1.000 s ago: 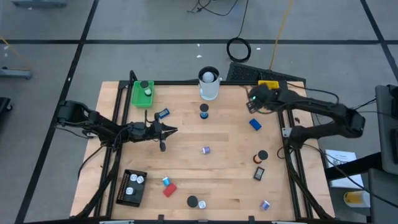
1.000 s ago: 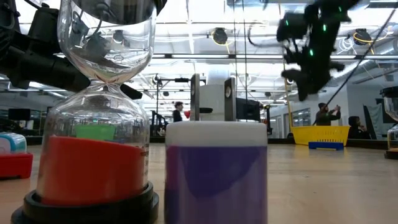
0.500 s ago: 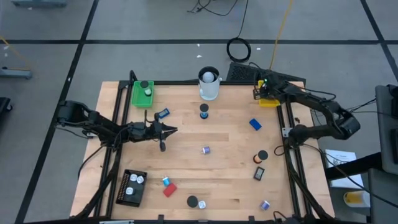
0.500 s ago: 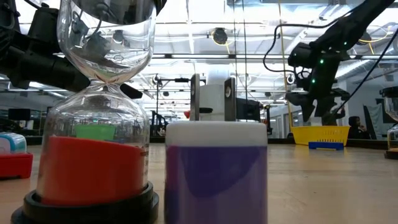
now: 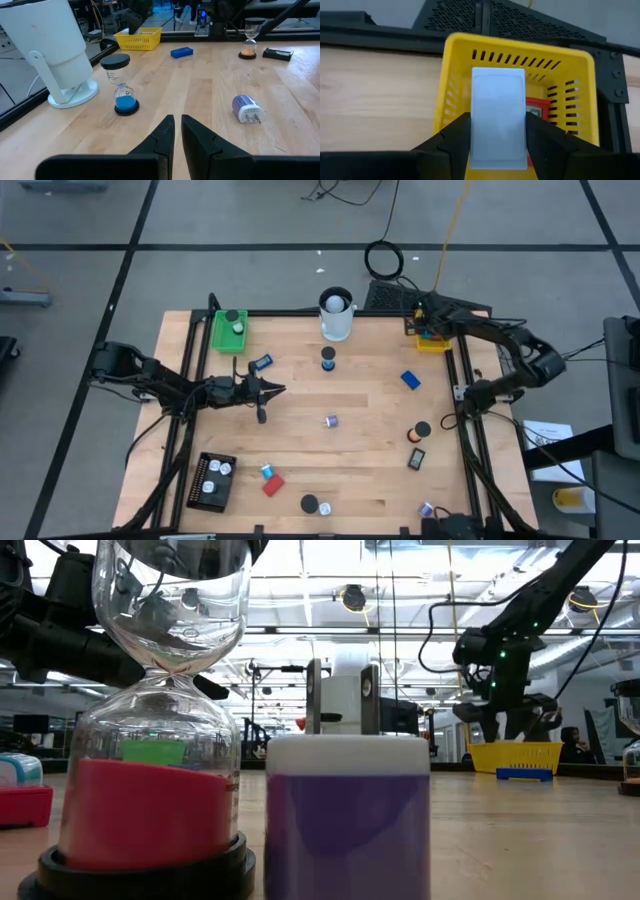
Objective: Pick & Place Office items
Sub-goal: Put the white digital clock into the yellow bin
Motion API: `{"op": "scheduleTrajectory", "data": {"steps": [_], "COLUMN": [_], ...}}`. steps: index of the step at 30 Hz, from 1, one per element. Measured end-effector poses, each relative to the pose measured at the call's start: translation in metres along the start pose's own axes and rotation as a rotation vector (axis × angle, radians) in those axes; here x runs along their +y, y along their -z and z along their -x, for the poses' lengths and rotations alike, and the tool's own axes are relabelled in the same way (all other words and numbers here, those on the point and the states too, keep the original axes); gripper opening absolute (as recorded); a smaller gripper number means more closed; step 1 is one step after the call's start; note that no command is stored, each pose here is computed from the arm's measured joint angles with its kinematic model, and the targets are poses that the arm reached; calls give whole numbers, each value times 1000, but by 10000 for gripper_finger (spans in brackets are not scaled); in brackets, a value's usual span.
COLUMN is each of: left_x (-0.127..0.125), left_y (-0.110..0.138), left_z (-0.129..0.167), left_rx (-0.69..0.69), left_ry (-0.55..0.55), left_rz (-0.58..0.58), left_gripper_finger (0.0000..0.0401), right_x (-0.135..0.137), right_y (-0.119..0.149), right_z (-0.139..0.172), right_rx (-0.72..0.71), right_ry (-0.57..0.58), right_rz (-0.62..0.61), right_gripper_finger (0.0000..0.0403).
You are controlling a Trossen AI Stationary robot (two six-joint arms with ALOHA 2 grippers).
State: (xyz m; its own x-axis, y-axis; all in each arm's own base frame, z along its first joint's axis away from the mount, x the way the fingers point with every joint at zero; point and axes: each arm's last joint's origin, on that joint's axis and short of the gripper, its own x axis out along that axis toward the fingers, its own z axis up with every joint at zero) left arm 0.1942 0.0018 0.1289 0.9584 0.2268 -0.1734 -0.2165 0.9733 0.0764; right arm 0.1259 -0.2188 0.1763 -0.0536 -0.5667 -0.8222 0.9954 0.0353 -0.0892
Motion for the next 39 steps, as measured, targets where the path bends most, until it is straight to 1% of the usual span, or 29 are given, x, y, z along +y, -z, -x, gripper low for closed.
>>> {"op": "scheduleTrajectory", "data": {"steps": [2, 11, 17, 21, 28, 39], "left_x": [0, 0, 0, 0, 0, 0], "left_y": [0, 0, 0, 0, 0, 0], "left_z": [0, 0, 0, 0, 0, 0], "left_rx": [-1, 0, 0, 0, -1, -1], "left_ry": [2, 4, 4, 4, 4, 5], "left_rz": [2, 3, 3, 3, 3, 3], "left_gripper_finger": [42, 42, 42, 42, 42, 42], "right_x": [1, 4, 4, 4, 4, 4], "right_y": [-1, 0, -1, -1, -1, -2], "right_z": [-3, -18, -19, -19, -19, -19], "right_rx": [9, 57, 69, 67, 67, 61], "right_ry": [18, 37, -6, -7, -7, -7], "right_rz": [-1, -4, -24, -27, -27, -52], "right_gripper_finger": [158, 161, 160, 170, 169, 188]}}
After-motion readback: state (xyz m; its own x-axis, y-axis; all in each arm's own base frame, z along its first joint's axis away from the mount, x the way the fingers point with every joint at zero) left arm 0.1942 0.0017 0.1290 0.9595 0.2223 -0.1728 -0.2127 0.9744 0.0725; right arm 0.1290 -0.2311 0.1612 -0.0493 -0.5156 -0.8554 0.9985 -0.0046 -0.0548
